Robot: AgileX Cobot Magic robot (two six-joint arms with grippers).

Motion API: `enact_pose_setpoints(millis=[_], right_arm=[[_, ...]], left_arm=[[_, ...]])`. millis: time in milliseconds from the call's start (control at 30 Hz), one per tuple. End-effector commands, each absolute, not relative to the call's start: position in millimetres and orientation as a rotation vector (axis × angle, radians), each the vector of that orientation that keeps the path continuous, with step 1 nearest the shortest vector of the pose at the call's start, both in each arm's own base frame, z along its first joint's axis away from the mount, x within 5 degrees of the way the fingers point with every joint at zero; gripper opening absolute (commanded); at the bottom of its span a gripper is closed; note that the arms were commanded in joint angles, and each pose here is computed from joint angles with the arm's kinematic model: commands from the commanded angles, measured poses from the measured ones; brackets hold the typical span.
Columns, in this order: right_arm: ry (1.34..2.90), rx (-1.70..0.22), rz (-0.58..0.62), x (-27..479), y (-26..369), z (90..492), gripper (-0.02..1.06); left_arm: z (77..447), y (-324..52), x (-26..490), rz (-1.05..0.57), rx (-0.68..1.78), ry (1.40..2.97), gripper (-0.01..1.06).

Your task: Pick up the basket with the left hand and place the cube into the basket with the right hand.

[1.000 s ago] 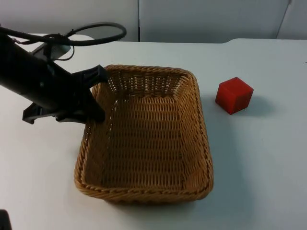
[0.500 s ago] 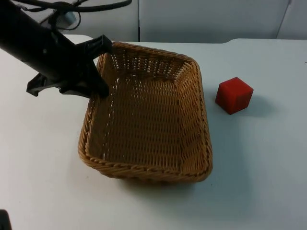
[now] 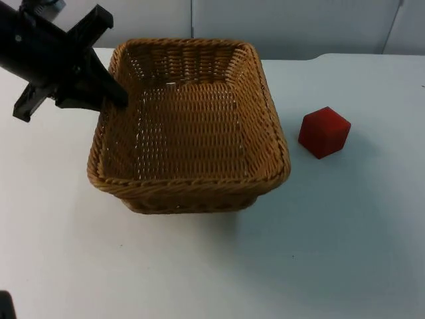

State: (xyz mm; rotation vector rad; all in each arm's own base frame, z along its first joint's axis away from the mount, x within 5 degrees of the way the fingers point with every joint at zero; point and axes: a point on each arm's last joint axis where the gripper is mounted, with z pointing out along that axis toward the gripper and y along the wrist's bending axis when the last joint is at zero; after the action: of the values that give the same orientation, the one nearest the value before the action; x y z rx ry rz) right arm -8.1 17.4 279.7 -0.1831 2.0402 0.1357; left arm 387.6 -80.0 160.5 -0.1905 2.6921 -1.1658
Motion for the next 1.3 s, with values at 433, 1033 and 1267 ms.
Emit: enact_pose_setpoints(millis=[433,1033,1267], right_arm=[[2.038,-0.186,0.135,-7.8,17.3,279.0,0.0],[2.038,-0.186,0.135,-7.8,17.3,279.0,0.0],[2.038,-0.186,0.135,-7.8,17.3,279.0,0.0]], left_arm=[[171.9,-84.4,390.8,-1.299,-0.267,2.619,0.0],[171.8,-84.1,391.3,-1.292,-0.27,2.617,0.0],[171.8,-84.1,391.3,-1.292,-0.27,2.617,0.0]])
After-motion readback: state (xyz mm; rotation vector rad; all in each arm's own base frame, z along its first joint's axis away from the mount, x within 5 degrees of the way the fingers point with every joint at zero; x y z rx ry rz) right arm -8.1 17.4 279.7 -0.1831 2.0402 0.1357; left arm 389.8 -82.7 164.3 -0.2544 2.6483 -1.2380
